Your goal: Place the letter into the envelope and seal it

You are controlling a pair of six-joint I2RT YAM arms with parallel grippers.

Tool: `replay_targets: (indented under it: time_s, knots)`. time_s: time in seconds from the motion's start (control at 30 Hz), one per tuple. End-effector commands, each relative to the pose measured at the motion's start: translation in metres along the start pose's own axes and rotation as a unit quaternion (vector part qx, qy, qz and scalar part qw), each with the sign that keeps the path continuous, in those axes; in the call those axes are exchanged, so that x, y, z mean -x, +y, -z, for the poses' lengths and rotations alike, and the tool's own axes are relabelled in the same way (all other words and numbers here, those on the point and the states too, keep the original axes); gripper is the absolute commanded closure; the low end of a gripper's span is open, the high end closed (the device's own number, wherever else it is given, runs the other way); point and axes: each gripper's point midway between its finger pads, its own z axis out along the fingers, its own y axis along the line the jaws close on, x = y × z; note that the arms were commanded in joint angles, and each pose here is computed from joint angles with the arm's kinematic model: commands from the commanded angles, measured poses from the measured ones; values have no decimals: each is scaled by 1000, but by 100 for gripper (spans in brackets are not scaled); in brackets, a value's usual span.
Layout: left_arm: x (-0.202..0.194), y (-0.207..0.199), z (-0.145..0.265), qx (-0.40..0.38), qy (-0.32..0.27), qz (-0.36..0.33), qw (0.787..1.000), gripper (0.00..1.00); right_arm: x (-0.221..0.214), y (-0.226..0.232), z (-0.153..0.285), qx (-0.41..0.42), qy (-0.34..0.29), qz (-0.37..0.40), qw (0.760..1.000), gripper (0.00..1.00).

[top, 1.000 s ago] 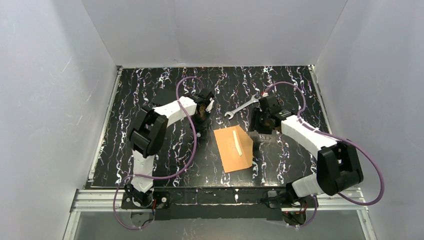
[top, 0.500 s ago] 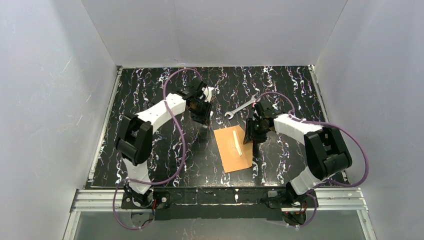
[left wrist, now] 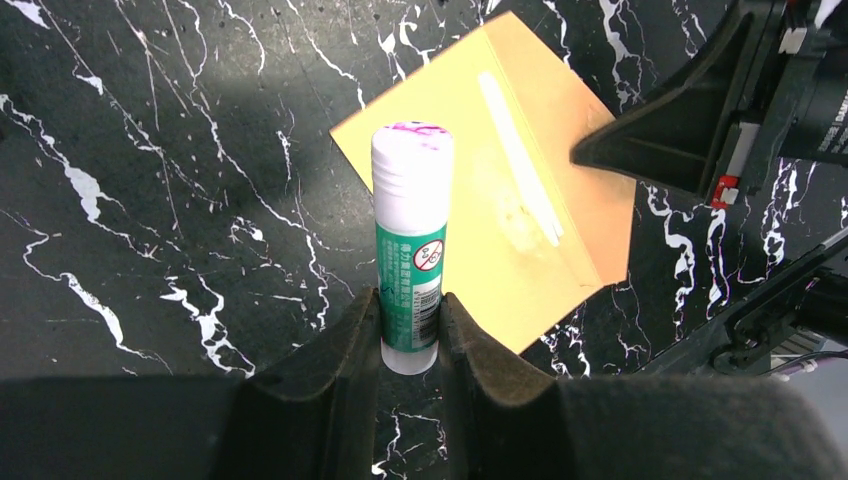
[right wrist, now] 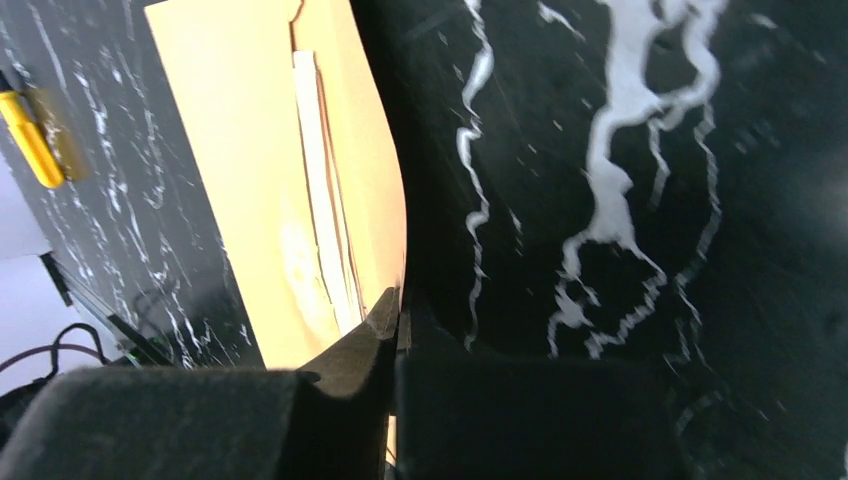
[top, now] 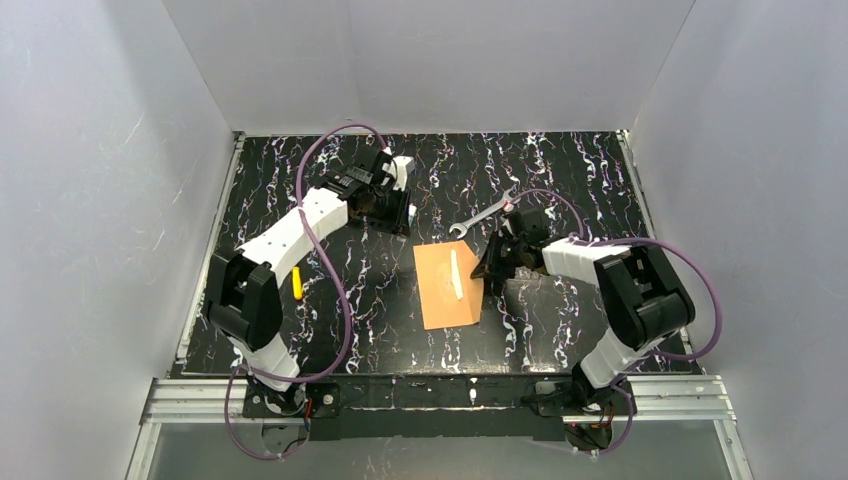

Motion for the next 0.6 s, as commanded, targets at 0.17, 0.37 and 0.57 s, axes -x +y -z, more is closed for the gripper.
replay_targets:
  time_s: [0.17, 0.37, 0.57]
  knots:
    - [-9, -18, 24, -55, -10, -39, 998, 100, 41, 36, -2, 19, -51, 18, 998, 50]
    - [-5, -53, 52, -154, -53, -109, 981, 100, 68, 59, 65, -14, -108, 73, 991, 18]
    - [1, -72, 68, -206, -74, -178, 959, 100, 48, 159, 105, 221, -45, 142, 964, 20]
